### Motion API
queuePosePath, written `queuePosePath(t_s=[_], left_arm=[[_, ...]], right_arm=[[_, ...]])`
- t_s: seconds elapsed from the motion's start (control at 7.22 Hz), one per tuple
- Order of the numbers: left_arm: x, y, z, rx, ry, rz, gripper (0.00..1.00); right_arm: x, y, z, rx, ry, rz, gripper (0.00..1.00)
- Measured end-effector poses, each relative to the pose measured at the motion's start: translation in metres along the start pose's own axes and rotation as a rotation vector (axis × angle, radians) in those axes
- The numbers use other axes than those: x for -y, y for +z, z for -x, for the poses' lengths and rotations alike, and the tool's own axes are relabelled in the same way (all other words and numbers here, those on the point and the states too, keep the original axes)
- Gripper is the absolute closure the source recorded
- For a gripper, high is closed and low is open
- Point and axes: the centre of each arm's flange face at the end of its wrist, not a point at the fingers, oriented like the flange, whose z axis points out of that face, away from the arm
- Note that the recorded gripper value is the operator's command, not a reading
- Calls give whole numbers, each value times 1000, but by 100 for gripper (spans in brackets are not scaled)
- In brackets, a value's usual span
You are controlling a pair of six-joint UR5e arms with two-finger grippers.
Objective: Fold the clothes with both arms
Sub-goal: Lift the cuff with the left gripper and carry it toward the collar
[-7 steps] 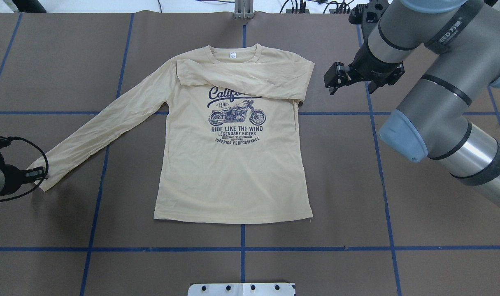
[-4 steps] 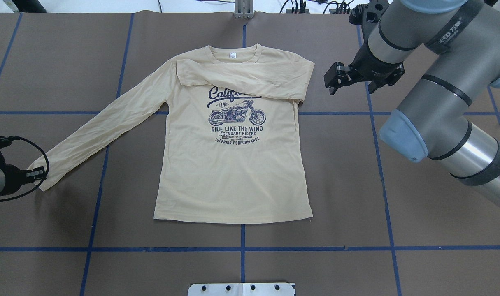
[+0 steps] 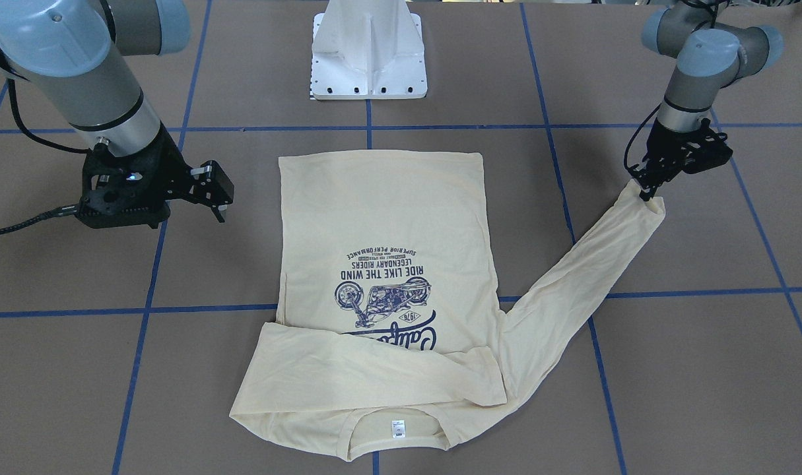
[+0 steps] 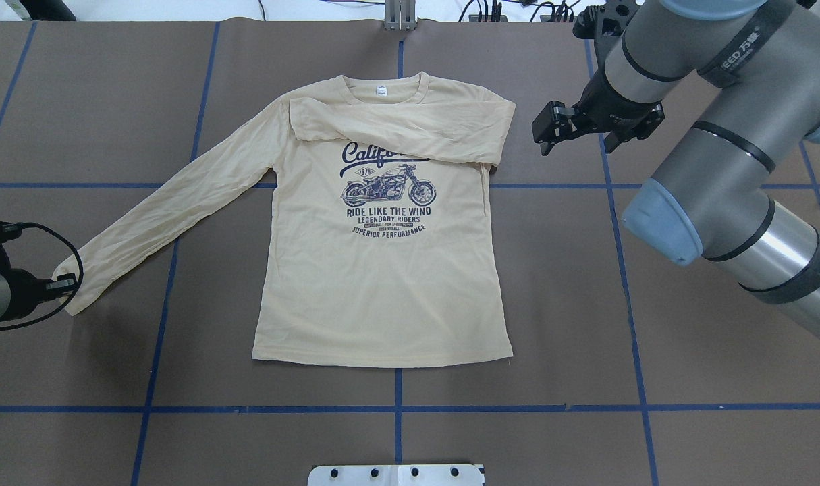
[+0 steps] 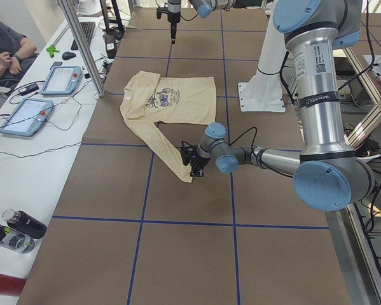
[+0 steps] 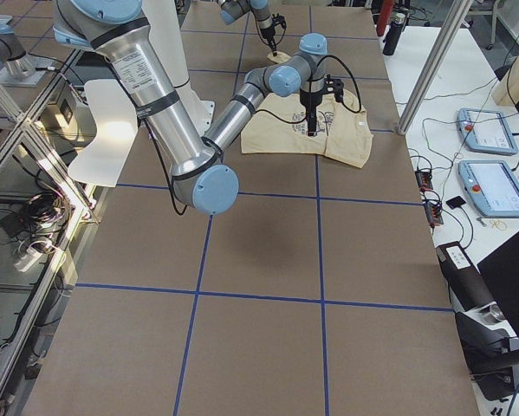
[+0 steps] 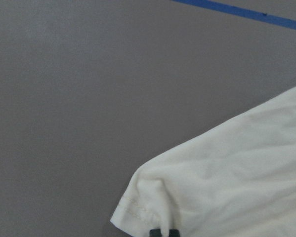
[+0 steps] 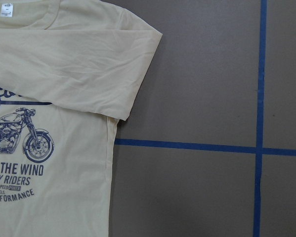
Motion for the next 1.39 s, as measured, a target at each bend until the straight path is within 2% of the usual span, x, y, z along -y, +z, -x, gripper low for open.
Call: queuePosePath(t_s=[0.42,0.55,0.83,1.11,1.39], left_arm=[[2,-37,-31,-99,-1,48,100],[18,-51,-47,-146,-21,45,100],[85,-90,-100,-255,-86,58,100],[156,-129,-170,-326,-182,54,100],[202,-156,-259,-411,-297,60,100]], right_arm=[[2,-3,-7,14,13,15,0],[3,-5,-11,23,22,26,0],[4,-6,-19,28,36,36,0],[-9,-6,-37,22,47,44,0],[-26,-3,-64,10,67,59,0]])
